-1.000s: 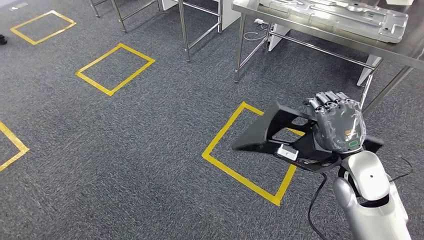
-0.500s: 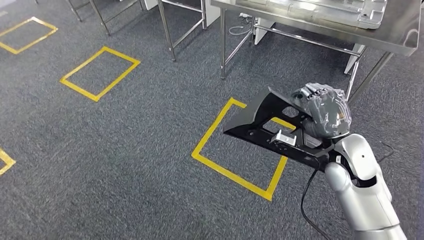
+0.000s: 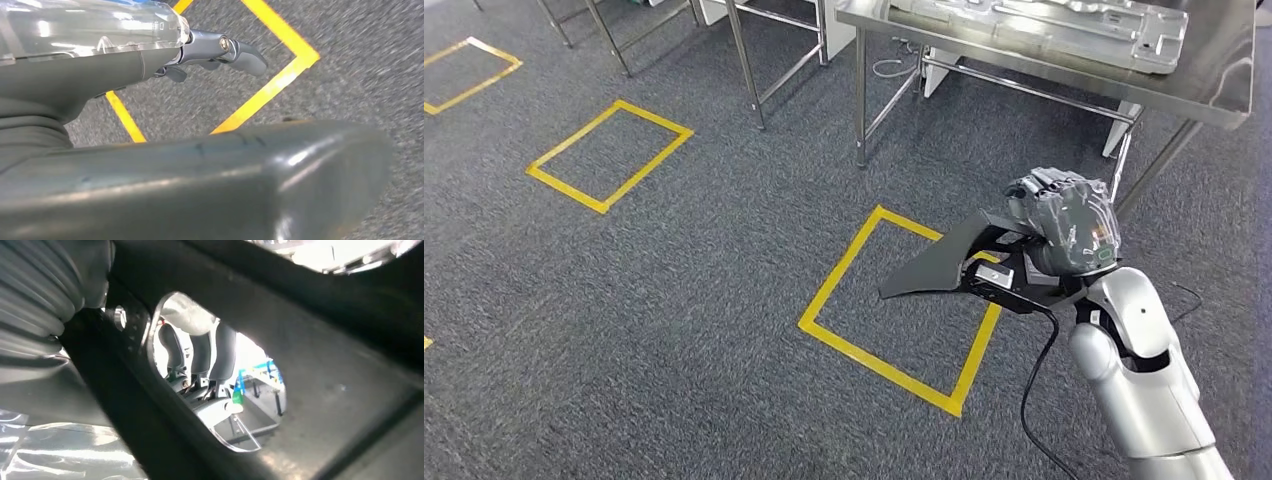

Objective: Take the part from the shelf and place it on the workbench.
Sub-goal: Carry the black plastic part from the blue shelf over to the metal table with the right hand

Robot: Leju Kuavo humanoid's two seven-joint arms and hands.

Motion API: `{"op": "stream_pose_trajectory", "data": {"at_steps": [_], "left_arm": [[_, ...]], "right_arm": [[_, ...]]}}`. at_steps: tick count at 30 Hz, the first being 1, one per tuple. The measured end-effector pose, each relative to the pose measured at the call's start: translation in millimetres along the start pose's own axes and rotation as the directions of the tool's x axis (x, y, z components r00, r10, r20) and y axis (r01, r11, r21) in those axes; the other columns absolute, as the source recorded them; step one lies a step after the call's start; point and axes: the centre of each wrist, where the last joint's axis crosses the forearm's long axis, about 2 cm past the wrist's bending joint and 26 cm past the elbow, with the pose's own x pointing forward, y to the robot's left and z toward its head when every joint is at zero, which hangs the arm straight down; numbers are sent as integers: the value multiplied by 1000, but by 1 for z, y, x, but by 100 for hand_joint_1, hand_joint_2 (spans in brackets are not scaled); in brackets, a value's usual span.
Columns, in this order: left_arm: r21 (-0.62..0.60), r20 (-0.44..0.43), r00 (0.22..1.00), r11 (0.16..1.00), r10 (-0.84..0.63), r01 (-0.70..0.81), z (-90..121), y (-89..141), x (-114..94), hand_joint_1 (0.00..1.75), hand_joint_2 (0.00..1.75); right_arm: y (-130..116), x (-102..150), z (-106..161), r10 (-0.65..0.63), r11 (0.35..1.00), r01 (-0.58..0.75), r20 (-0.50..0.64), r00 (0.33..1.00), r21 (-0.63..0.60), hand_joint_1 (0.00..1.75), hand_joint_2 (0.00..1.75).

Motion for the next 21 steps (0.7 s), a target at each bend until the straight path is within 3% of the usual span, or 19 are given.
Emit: {"op": "stream_pose_trajectory", "data": {"at_steps": [21], "left_arm": [[-15, -16, 1000, 1000, 16, -16, 2, -3, -1, 0, 0]], "right_arm": [[8, -14, -8, -105, 993, 108, -65, 992, 44, 175, 175]]}}
